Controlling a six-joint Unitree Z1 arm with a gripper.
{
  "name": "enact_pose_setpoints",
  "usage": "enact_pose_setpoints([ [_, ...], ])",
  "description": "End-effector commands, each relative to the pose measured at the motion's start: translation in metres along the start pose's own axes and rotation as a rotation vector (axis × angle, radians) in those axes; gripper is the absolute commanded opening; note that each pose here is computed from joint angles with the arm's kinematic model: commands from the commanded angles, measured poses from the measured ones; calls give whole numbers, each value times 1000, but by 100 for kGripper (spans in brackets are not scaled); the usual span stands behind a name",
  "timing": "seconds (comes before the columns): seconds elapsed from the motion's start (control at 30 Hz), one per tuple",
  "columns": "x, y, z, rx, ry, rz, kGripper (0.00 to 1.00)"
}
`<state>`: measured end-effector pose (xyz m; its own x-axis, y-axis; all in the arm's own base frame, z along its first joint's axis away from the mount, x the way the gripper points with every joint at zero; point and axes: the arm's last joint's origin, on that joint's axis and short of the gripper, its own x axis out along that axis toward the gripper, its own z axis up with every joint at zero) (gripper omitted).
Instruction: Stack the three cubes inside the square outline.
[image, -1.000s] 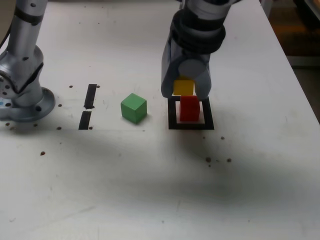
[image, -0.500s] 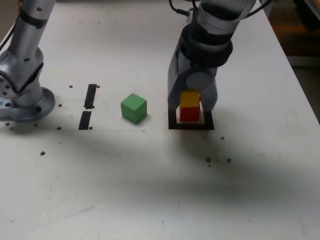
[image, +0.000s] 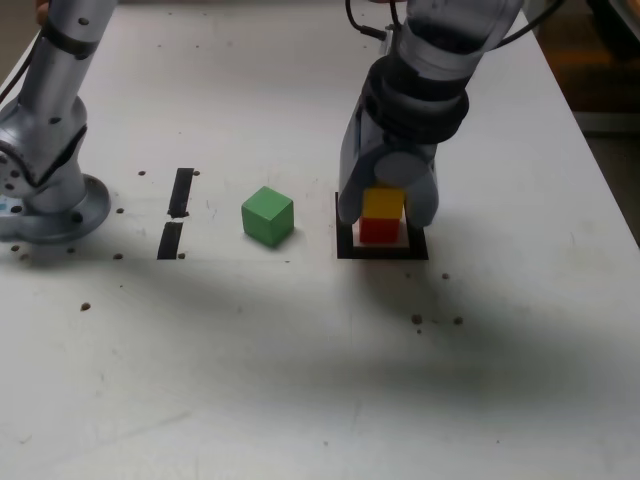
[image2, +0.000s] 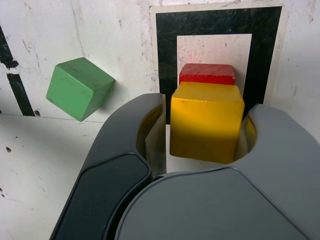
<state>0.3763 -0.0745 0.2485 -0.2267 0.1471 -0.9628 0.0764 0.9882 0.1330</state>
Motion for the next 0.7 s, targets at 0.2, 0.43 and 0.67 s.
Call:
enact_pose_setpoints([
  [0.2, 3, 4, 1, -1, 9, -1, 98],
  [0.43, -12, 11, -23, -4, 34, 25, 100],
  [0.67, -43, 25, -103, 63, -18, 36, 100],
])
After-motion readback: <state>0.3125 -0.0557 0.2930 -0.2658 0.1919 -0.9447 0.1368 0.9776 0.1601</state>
